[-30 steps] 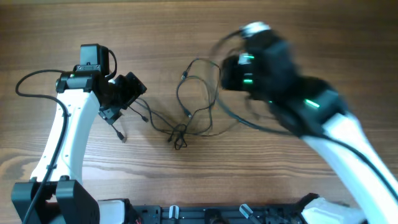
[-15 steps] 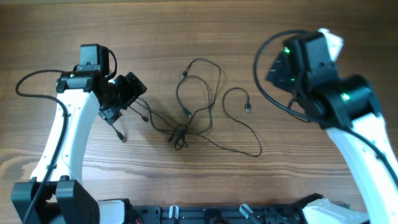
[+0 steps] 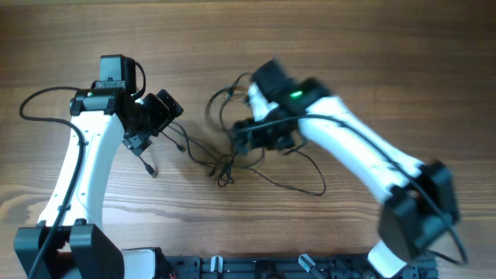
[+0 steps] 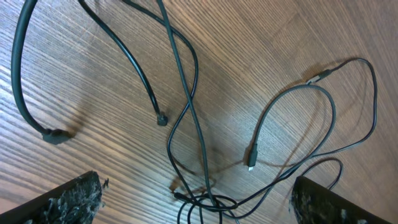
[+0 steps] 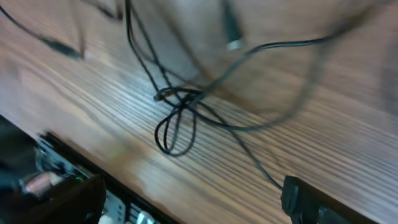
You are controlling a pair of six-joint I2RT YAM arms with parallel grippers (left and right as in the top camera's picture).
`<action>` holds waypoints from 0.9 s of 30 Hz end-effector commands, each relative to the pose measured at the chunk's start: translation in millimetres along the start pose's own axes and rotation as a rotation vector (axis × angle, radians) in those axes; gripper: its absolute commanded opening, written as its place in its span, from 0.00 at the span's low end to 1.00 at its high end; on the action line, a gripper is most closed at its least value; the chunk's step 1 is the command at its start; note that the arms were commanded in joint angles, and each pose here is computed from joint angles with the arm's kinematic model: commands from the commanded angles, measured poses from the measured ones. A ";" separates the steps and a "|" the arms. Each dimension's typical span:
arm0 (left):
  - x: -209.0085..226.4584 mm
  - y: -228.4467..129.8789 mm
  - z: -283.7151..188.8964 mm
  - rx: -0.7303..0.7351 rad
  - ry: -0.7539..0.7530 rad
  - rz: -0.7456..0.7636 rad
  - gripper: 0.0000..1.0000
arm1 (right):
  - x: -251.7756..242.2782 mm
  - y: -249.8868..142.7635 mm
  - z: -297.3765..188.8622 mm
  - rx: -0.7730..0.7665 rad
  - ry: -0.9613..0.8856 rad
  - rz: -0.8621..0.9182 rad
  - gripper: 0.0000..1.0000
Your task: Untangle cables
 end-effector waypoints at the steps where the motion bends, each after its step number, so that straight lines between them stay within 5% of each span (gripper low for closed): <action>1: 2.6 -0.1 2.1 0.003 0.012 0.004 1.00 | 13.7 -15.6 49.4 0.091 -0.028 -0.085 0.93; 8: 2.6 -0.1 2.1 0.003 0.012 0.004 1.00 | 10.1 -26.4 95.3 0.140 -0.120 -0.105 0.95; 12: 2.6 0.0 2.1 0.003 0.012 0.004 1.00 | 6.7 -27.8 104.3 0.157 -0.136 -0.086 0.54; 15: 2.3 0.5 2.1 0.000 0.011 0.005 1.00 | 7.7 -25.3 104.8 0.142 -0.134 -0.079 0.09; 16: 2.3 0.5 2.1 0.000 0.011 0.005 1.00 | 7.8 -24.8 104.8 0.138 -0.135 -0.071 0.05; 23: 2.4 0.6 2.1 0.000 0.011 0.005 1.00 | 19.0 -20.8 72.3 0.112 -0.126 -0.043 0.04; 27: 3.9 1.1 2.1 -0.005 0.023 0.005 0.92 | 34.6 -10.2 6.3 -0.067 -0.124 -0.073 0.04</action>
Point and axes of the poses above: each gripper's point midway between its finger pads, its own z axis out along the fingers, its own x axis along the line the jaws close on, y = z × x, the point moved 5 cm from there along -z, back along the fingers, and after that the axes turned 15 degrees about z, right-handed, at the moved point
